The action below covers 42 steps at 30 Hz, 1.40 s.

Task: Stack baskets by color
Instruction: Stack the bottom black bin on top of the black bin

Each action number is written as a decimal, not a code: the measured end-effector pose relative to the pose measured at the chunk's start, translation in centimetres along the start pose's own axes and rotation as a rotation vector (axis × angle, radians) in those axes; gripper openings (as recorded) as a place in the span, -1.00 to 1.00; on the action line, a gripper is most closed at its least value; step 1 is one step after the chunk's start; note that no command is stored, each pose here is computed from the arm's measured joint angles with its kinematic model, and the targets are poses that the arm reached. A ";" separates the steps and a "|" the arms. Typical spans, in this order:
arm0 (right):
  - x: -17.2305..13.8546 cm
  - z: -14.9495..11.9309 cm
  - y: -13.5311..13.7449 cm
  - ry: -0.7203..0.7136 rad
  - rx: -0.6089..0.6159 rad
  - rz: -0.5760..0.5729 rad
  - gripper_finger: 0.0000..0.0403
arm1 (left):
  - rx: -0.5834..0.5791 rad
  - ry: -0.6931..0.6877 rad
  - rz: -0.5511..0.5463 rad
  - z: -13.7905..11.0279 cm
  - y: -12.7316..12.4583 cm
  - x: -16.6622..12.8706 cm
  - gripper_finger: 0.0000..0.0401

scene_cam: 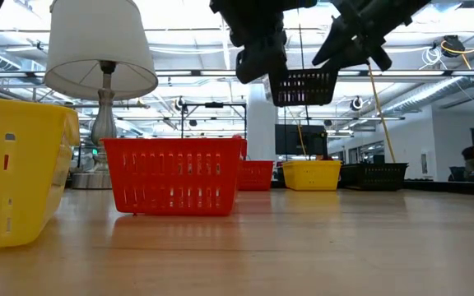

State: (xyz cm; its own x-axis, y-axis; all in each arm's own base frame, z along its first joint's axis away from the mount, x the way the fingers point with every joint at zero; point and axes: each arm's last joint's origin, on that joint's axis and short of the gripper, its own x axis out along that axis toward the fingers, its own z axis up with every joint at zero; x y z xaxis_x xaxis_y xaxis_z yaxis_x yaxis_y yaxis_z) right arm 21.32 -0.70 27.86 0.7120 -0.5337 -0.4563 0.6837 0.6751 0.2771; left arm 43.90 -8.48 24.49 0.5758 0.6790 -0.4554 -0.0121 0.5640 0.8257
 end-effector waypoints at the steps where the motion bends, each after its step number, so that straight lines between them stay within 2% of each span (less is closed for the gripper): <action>1: 0.0 0.0 0.0 0.002 0.006 0.004 -0.43 | -0.001 0.001 0.001 0.0 0.0 0.0 -0.95; 5: -0.3 0.2 -0.2 0.005 0.087 0.020 -0.43 | 0.000 0.012 0.020 -0.1 0.0 0.0 -0.94; 9: -0.7 0.3 -0.7 0.017 0.104 0.008 -0.43 | -0.015 0.030 0.033 -0.2 0.0 0.0 -0.97; 15: -0.5 0.4 -1.3 0.030 0.111 -0.034 -0.43 | -0.006 0.036 0.047 -0.2 0.1 0.0 -0.93; 37: 1.1 0.1 -0.2 0.042 0.083 0.018 -0.44 | -0.016 0.039 0.039 -0.3 0.2 0.3 -0.96; 42: 1.2 0.2 -0.4 0.038 0.085 0.008 -0.57 | -0.015 0.039 0.038 -0.4 0.2 0.3 -0.93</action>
State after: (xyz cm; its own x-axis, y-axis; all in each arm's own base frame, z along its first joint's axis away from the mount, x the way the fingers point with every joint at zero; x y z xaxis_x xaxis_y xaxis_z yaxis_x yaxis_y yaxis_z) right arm 21.94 -1.75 27.41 0.7122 -0.5073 -0.4851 0.6899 0.6332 0.3508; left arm 43.78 -7.98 24.43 0.5423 0.7180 -0.4363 -0.0457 0.5438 0.8380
